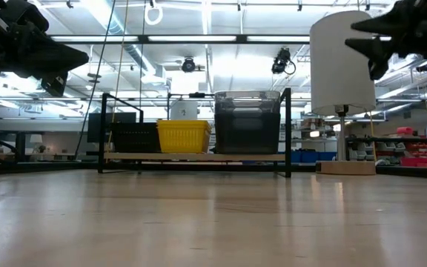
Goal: Stack baskets on shelf by color
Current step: Return to Home Position
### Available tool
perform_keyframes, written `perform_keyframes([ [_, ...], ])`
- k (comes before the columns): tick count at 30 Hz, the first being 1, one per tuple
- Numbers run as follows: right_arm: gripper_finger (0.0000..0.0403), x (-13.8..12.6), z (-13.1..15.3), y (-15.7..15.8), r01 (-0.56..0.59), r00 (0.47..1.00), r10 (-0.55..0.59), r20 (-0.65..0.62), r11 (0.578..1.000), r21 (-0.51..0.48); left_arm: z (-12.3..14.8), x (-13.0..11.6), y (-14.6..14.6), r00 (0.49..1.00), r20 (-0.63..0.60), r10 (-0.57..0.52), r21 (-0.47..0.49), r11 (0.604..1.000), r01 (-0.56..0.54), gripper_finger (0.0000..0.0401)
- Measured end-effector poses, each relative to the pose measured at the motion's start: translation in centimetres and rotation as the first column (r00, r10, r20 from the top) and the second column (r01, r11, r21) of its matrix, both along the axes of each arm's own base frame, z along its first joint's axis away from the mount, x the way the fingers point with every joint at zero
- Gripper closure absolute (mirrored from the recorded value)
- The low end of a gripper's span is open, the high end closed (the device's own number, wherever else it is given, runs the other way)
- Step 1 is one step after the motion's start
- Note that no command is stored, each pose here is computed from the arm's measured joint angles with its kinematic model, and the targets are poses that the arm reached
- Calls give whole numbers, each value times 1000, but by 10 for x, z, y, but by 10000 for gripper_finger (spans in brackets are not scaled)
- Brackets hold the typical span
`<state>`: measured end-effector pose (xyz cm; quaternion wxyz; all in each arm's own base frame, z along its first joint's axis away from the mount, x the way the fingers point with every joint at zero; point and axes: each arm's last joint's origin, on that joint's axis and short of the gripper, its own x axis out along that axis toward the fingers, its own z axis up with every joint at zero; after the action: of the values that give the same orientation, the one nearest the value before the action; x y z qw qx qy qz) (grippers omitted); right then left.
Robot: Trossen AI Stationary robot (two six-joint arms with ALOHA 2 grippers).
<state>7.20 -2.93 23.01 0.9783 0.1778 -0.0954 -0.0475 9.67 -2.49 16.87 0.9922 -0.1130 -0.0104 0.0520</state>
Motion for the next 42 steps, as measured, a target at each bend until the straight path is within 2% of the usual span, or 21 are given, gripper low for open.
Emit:
perform_keyframes([
  [11, 283, 10, -26, -2, 7, 999, -6, -32, 1000, 26, 0, 0, 0, 1000, 1, 0, 0, 1000, 0, 367],
  [20, 287, 18, -49, -4, 40, 999, -40, -8, 999, 35, 0, 0, 0, 1000, 1, 0, 0, 1000, 0, 374],
  [32, 287, 18, -49, -5, 82, 997, -82, -5, 996, 38, 0, 0, 0, 1000, 1, 0, -1, 1000, 0, 371],
  [39, 287, 18, -49, -5, 107, 994, -110, -22, 990, -95, 0, 0, 0, 1000, 1, -1, -1, 1000, 1, 373],
  [42, 287, 18, -49, -5, 109, 993, -112, -23, 988, -110, 0, 0, 0, 1000, 1, 0, -1, 1000, 0, 369],
])
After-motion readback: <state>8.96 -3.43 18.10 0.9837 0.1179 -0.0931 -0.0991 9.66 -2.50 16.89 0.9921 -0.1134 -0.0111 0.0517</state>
